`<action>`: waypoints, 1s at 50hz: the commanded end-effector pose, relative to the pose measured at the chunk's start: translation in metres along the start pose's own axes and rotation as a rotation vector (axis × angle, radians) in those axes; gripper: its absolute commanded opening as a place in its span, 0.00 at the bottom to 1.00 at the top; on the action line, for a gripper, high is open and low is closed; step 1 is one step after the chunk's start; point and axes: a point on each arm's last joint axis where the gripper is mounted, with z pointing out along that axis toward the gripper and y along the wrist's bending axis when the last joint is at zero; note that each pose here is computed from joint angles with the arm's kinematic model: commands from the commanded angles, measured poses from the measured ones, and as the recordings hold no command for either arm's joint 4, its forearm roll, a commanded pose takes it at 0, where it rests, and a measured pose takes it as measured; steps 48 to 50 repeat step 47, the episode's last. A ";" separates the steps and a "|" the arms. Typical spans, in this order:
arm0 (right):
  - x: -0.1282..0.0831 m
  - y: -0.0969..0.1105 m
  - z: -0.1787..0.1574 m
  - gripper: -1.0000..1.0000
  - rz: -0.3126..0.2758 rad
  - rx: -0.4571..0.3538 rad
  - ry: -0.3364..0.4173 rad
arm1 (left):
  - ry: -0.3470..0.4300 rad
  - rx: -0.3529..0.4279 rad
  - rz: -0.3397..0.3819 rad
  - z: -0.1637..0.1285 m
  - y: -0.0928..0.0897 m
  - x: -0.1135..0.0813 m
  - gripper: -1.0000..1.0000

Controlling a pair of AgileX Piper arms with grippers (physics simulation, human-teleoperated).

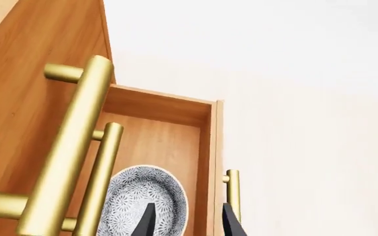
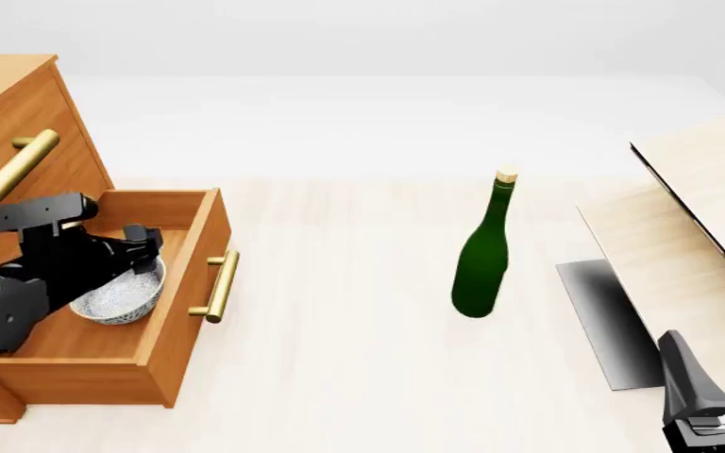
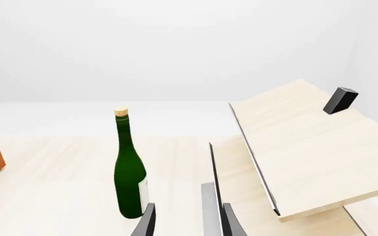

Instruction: Put the bowl in the bottom drawer of the cabinet.

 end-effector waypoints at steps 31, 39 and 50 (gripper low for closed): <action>0.000 0.000 0.000 1.00 0.000 0.000 0.000 | -0.092 0.101 0.055 -0.032 -0.029 -0.030 1.00; 0.000 0.000 0.000 1.00 0.000 0.000 0.000 | -0.109 0.129 0.066 -0.038 -0.034 -0.027 1.00; 0.000 0.000 0.000 1.00 0.000 0.000 0.000 | -0.145 0.161 0.111 -0.053 -0.040 -0.029 1.00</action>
